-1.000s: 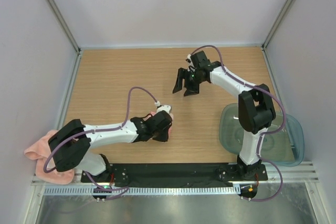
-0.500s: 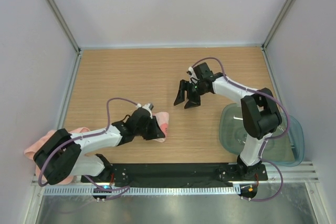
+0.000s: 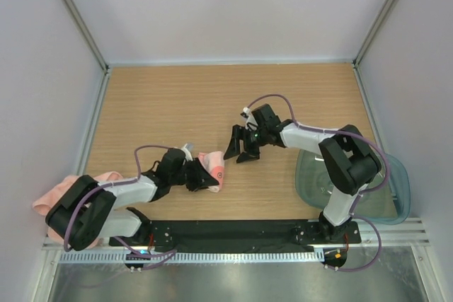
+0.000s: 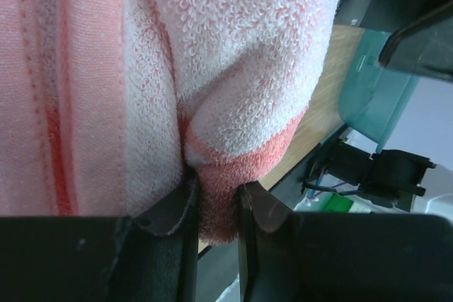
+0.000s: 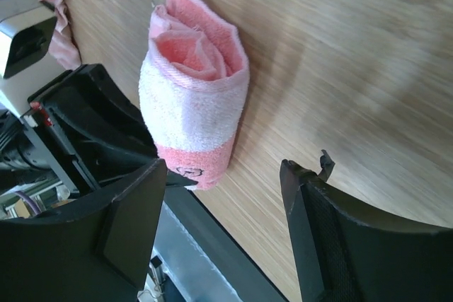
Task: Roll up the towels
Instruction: Roll the towel
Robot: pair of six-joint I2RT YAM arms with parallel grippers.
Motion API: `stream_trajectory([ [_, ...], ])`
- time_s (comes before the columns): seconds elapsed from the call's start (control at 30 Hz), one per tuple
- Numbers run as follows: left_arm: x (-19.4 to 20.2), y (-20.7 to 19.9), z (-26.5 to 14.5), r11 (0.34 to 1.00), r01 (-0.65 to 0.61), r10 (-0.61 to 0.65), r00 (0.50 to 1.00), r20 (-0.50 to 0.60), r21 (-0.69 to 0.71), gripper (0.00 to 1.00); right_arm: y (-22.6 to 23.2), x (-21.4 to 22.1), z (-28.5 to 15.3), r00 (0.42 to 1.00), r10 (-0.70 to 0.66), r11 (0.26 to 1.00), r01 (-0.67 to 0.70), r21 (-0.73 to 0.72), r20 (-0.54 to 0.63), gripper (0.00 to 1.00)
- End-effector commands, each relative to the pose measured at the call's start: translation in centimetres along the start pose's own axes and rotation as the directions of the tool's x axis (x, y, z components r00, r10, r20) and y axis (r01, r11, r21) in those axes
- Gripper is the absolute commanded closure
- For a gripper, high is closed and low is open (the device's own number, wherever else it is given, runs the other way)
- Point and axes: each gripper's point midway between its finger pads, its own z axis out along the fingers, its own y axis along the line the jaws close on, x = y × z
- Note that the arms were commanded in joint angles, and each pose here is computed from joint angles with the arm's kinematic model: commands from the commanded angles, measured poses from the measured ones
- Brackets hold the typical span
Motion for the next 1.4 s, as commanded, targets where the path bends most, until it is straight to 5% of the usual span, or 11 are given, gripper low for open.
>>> stream_trajectory([
  [0.0,1.6,3.1,-0.1,0.994,0.08,-0.085,0.994,-0.069,-0.068,1.0,2.6,-1.3,0.5,0.997,-0.053,0.993,0.059,-0.101,0.065,0.28],
  [0.63,1.2,4.8,0.8,0.985,0.162,-0.167,0.98,-0.112,-0.051,1.0,1.2,2.3,6.5,0.997,-0.074,0.988,0.073,-0.134,-0.002,0.42],
  [0.83,0.8,5.2,0.8,0.988,0.139,-0.146,0.984,-0.107,-0.066,0.99,1.9,2.4,6.7,0.998,-0.057,0.982,0.057,-0.18,0.009,0.64],
  [0.97,0.7,6.1,0.1,0.984,0.103,-0.118,0.988,-0.099,-0.147,0.88,1.9,1.8,6.3,0.998,-0.053,0.988,0.059,-0.143,0.044,0.79],
  [1.17,-1.5,5.0,-1.5,0.977,-0.003,-0.005,0.999,-0.039,-0.215,0.58,1.0,1.6,5.7,0.999,-0.02,0.999,0.021,-0.032,0.029,0.81],
  [1.37,-2.7,4.3,-3.1,0.96,-0.064,0.065,0.998,-0.005,-0.271,0.49,0.8,1.3,4.7,0.999,-0.025,0.999,0.024,0.042,0.024,0.82],
])
